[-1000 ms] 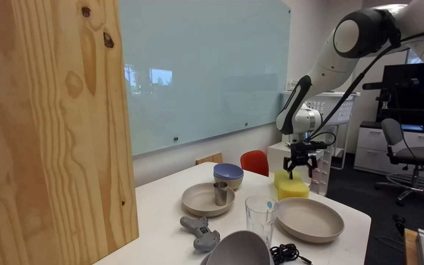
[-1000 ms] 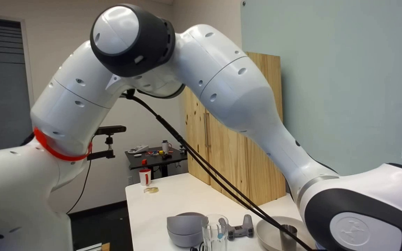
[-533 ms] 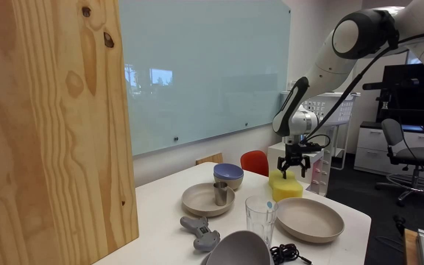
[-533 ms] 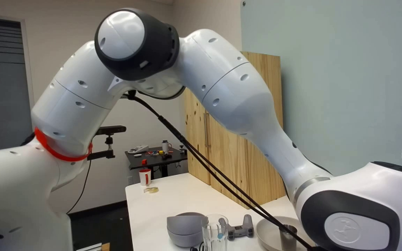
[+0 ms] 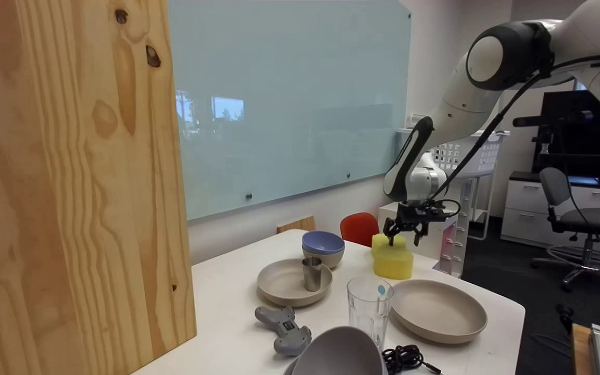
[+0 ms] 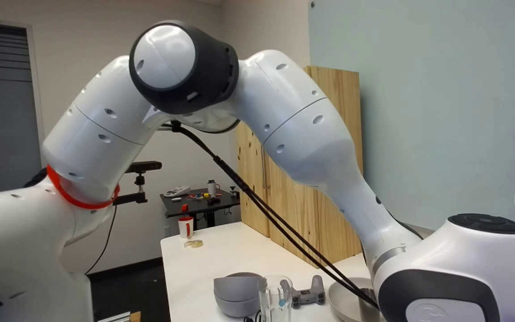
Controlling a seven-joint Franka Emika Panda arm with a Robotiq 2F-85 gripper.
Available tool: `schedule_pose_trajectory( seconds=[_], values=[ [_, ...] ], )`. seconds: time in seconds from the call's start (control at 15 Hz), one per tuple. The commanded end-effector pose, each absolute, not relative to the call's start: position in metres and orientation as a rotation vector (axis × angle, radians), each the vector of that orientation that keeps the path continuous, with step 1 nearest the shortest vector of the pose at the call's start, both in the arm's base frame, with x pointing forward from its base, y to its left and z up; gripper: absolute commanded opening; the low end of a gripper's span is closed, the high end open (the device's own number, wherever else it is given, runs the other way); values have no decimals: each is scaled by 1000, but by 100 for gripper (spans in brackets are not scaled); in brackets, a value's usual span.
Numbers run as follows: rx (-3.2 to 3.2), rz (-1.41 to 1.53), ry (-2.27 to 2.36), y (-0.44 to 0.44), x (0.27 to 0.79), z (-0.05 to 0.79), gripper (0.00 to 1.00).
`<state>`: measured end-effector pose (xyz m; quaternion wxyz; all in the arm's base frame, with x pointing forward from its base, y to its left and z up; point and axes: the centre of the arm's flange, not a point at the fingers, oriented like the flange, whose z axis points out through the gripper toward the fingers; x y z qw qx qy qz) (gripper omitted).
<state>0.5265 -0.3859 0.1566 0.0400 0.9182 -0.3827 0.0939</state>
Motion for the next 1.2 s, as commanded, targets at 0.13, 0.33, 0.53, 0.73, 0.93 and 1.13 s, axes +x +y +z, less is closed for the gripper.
schedule_pose_trajectory(
  seconds=[0.13, 0.33, 0.53, 0.73, 0.93, 1.13],
  values=[
    [2904, 366, -1343, -386, 520, 143, 100],
    [2916, 418, -1486, -389, 514, 139, 100],
    [2954, 483, -1541, -390, 511, 139, 100],
    [2995, 466, -1561, -387, 510, 142, 100],
    [3016, 424, -1550, -387, 506, 140, 100],
    [3048, 357, -1557, -383, 506, 132, 100]
  ],
)
